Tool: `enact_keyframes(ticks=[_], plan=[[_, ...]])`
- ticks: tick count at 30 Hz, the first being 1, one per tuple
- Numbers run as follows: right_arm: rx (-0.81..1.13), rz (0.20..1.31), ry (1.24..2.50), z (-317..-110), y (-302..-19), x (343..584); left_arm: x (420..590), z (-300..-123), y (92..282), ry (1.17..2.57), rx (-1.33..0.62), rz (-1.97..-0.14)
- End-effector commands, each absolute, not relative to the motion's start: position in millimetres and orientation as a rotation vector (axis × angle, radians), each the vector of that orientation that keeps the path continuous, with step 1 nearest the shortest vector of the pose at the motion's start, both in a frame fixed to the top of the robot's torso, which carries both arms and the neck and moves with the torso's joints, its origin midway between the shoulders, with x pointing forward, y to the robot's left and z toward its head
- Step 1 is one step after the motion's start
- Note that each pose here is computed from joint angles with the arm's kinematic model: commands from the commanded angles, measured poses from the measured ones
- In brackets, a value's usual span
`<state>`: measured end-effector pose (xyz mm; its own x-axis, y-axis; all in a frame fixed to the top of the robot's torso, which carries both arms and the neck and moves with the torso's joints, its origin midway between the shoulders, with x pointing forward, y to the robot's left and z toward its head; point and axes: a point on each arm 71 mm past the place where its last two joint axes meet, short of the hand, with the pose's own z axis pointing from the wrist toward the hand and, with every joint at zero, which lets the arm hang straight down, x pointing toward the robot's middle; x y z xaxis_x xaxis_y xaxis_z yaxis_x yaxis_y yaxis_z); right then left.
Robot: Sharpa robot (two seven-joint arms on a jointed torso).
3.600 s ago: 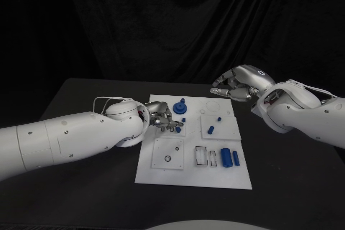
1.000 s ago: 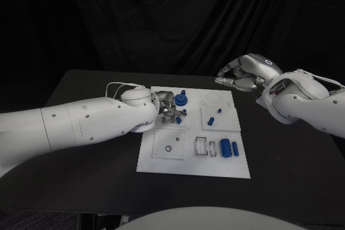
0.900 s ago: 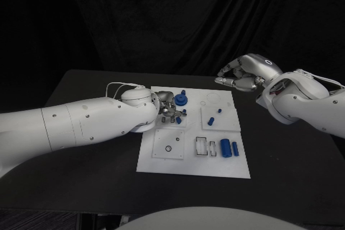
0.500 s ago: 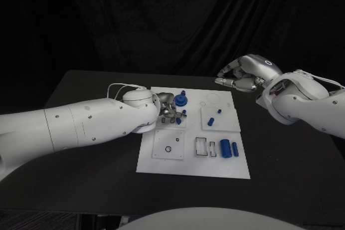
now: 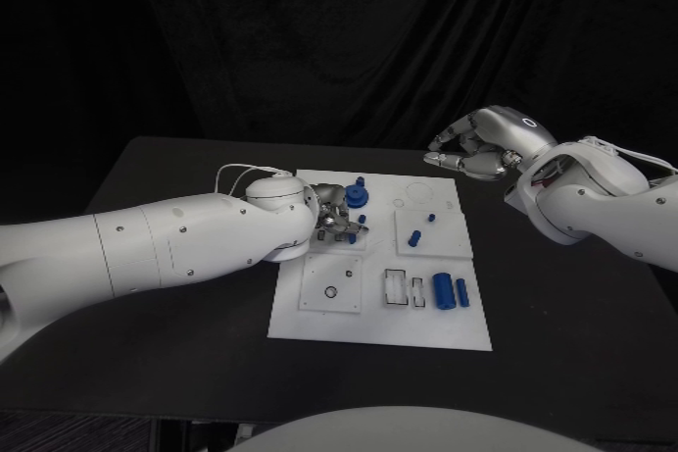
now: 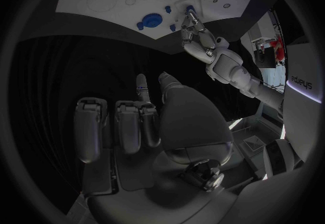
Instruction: Assemble the parts on the task board
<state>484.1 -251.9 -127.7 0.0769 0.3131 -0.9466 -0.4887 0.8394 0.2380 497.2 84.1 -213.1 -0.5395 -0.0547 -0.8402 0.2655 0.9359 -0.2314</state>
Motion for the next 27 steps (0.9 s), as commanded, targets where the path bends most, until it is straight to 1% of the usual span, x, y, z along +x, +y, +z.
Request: enact_keyframes(ticks=[1, 27], plan=[[-0.144, 0.591, 1.368, -128.2, -253.1, 484.0, 495.8, -215.4, 82.0, 2.118, 0.178, -0.42], [-0.143, 0.588, 1.372, -128.5, -254.4, 483.7, 496.2, -218.2, 81.1, 2.133, 0.192, -0.42]])
